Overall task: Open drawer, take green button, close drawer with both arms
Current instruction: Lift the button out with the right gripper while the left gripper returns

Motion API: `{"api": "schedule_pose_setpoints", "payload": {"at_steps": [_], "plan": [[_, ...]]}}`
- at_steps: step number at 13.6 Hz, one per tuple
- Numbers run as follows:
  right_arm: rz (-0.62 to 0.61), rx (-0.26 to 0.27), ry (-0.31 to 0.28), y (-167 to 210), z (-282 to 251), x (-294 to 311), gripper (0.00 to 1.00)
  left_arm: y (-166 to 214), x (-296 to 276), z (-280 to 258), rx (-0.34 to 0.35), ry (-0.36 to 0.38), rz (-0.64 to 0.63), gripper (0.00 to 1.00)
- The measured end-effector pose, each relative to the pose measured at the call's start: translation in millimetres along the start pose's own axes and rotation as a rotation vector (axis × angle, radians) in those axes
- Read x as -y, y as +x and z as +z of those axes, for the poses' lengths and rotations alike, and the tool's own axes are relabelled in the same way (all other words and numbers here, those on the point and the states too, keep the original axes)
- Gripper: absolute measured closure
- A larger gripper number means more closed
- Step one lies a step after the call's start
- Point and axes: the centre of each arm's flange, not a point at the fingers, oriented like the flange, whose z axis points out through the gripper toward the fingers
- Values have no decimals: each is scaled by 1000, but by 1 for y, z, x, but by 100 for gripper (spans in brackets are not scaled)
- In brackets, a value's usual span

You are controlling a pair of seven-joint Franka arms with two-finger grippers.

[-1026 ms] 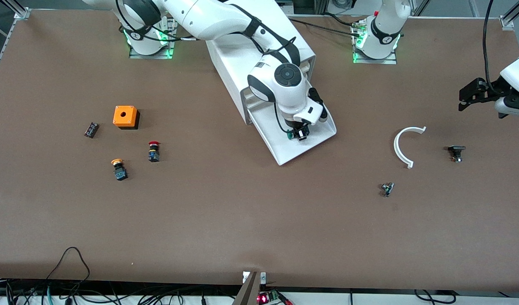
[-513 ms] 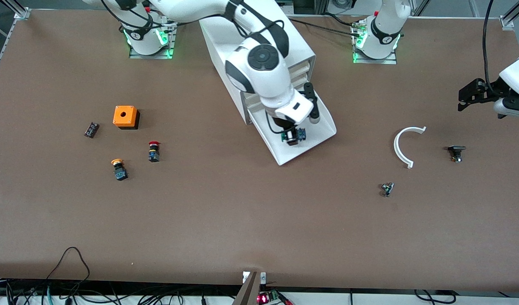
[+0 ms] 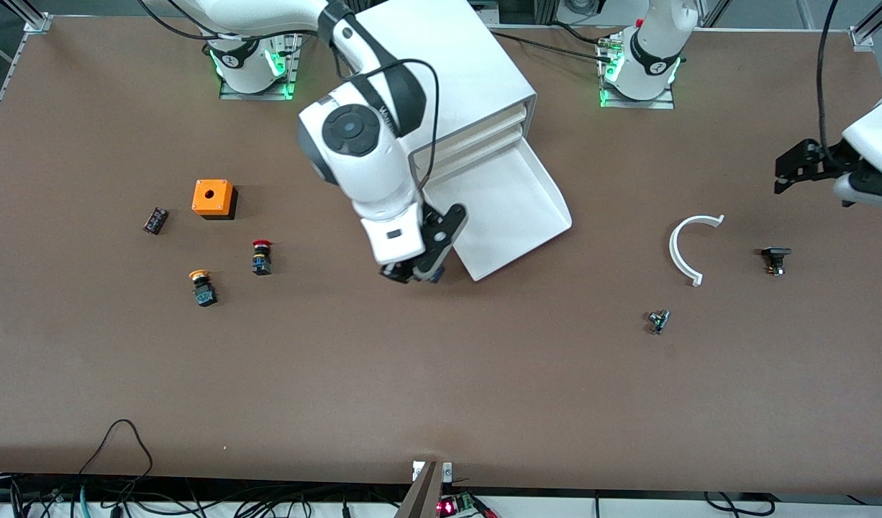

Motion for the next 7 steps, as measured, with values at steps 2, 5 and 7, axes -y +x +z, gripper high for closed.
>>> {"api": "schedule_pose_setpoints", "payload": {"at_steps": [2, 5, 7], "plan": [[148, 53, -25, -22, 2, -26, 57, 19, -31, 23, 24, -4, -90, 0], [376, 136, -40, -64, 5, -56, 57, 52, -94, 79, 39, -7, -210, 0], [539, 221, -35, -102, 11, -76, 57, 70, -129, 131, 36, -12, -264, 0]]}}
